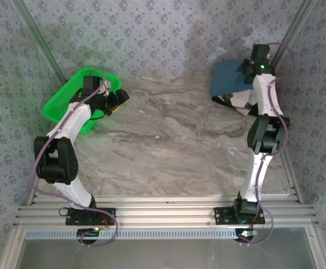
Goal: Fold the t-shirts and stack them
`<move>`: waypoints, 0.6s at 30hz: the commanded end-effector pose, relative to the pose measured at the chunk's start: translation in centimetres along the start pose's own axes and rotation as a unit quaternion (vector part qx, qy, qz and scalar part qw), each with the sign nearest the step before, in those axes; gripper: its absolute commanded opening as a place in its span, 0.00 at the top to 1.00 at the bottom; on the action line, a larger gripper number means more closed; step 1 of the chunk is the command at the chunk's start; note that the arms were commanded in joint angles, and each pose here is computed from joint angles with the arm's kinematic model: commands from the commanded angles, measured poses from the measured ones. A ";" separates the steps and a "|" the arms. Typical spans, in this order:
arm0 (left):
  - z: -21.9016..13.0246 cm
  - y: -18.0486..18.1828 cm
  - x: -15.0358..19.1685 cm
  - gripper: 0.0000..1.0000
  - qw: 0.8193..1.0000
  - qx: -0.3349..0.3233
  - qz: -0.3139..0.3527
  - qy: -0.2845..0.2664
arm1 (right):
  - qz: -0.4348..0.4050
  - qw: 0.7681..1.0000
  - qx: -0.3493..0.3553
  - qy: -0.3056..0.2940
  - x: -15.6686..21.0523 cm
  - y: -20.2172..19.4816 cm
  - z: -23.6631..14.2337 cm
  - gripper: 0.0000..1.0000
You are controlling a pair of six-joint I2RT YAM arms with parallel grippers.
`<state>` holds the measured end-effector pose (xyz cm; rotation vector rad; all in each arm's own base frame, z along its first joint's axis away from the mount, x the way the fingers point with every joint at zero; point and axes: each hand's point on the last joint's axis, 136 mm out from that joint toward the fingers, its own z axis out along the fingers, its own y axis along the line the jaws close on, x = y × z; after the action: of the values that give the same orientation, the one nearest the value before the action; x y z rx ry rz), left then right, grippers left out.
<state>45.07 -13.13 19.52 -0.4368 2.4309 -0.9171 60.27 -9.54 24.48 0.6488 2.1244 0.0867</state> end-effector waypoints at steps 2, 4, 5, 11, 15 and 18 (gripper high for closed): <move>-1.1 0.1 0.0 0.24 1.000 -0.006 0.008 -0.005 | 0.087 0.992 -0.034 -0.079 -4.9 -1.8 -3.1 1.00; -1.0 0.3 0.2 0.24 1.000 -0.007 0.007 -0.003 | 0.115 0.990 -0.036 -0.076 -4.5 -3.5 -2.6 1.00; -1.0 0.3 0.2 0.24 1.000 -0.007 0.007 -0.002 | 0.125 0.989 -0.034 -0.072 -4.1 -4.2 -2.5 1.00; -0.5 0.9 0.5 0.24 1.000 -0.014 0.003 0.004 | 0.182 0.982 -0.035 -0.029 0.2 -6.9 -0.7 1.00; -0.3 1.1 0.6 0.25 1.000 -0.018 0.001 0.008 | 0.240 0.970 -0.027 -0.007 3.1 -9.0 1.1 0.97; -0.5 1.1 0.7 0.25 1.000 -0.020 0.004 0.010 | 0.260 0.966 -0.006 0.008 4.3 -10.5 1.6 0.55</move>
<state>44.47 -12.71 18.36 -0.4581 2.4666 -0.8915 55.05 -15.97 15.50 1.1336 2.0058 0.3331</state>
